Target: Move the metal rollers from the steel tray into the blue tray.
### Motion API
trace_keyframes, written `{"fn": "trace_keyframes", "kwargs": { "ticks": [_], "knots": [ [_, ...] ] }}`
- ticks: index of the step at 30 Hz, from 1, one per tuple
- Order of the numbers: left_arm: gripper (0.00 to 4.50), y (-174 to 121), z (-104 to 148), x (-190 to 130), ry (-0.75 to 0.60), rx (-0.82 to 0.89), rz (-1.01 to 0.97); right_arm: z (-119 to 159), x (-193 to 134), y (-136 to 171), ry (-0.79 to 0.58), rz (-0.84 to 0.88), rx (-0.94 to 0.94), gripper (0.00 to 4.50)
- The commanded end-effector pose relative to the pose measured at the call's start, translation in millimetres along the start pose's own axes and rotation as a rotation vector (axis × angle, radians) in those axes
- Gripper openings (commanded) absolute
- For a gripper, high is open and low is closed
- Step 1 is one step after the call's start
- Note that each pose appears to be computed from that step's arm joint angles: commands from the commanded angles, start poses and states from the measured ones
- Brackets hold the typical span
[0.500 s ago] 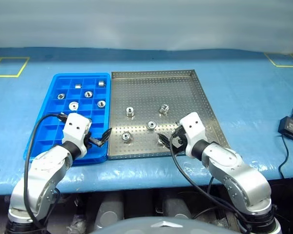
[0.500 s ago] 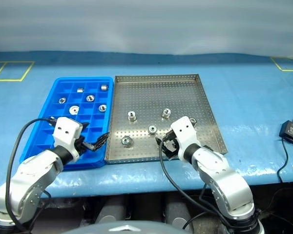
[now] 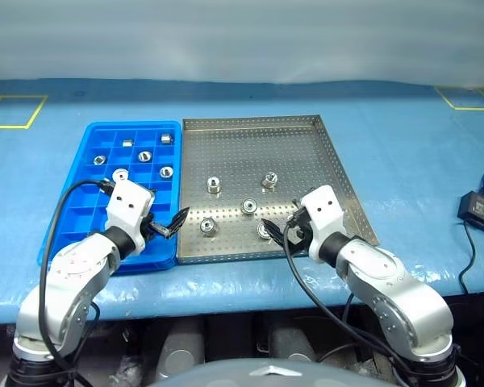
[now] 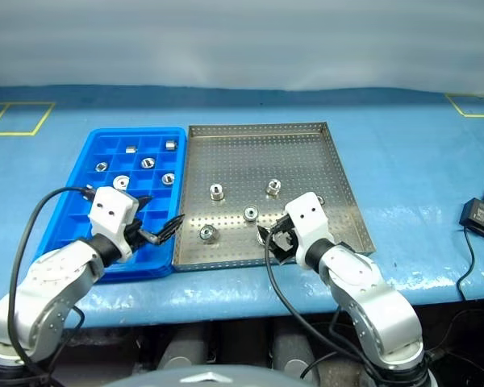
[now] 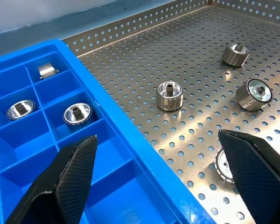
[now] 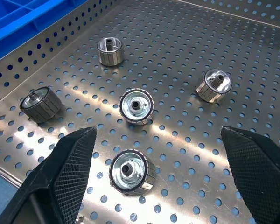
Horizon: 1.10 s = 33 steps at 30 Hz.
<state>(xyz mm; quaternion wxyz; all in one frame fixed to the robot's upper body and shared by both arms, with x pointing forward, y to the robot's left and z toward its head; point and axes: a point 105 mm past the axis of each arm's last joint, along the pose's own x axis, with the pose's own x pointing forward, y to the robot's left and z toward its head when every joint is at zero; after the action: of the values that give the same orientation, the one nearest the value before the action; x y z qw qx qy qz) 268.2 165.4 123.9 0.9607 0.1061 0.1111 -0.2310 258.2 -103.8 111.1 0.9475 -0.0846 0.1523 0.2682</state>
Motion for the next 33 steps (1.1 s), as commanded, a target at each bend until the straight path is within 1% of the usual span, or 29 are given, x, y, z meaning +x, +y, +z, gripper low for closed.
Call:
{"fn": "trace_keyframes", "kwargs": {
  "ticks": [1,18,20,23,27,29,31,33],
  "knots": [
    [4.50,-3,7,0,-0.024,0.027,-0.020,11,-4,1,-0.048,-0.004,-0.047,4.48],
    [4.50,-7,3,-2,-0.011,0.020,-0.032,7,-1,2,-0.018,0.005,-0.053,4.48],
    [4.50,-9,10,1,-0.028,0.026,-0.060,7,-1,3,-0.019,0.006,-0.052,4.48],
    [4.50,-7,28,15,-0.054,0.050,-0.093,9,0,3,-0.026,0.003,-0.044,4.48],
    [4.50,-4,47,61,0.032,0.124,-0.211,10,4,7,-0.031,0.013,-0.039,4.48],
    [4.50,-3,50,82,0.074,0.154,-0.252,11,6,9,-0.034,0.019,-0.038,4.48],
    [4.50,1,46,105,0.137,0.177,-0.269,11,8,12,-0.040,0.022,-0.033,4.48],
    [4.50,2,42,120,0.180,0.203,-0.289,11,9,13,-0.045,0.018,-0.028,4.48]
  ]
}}
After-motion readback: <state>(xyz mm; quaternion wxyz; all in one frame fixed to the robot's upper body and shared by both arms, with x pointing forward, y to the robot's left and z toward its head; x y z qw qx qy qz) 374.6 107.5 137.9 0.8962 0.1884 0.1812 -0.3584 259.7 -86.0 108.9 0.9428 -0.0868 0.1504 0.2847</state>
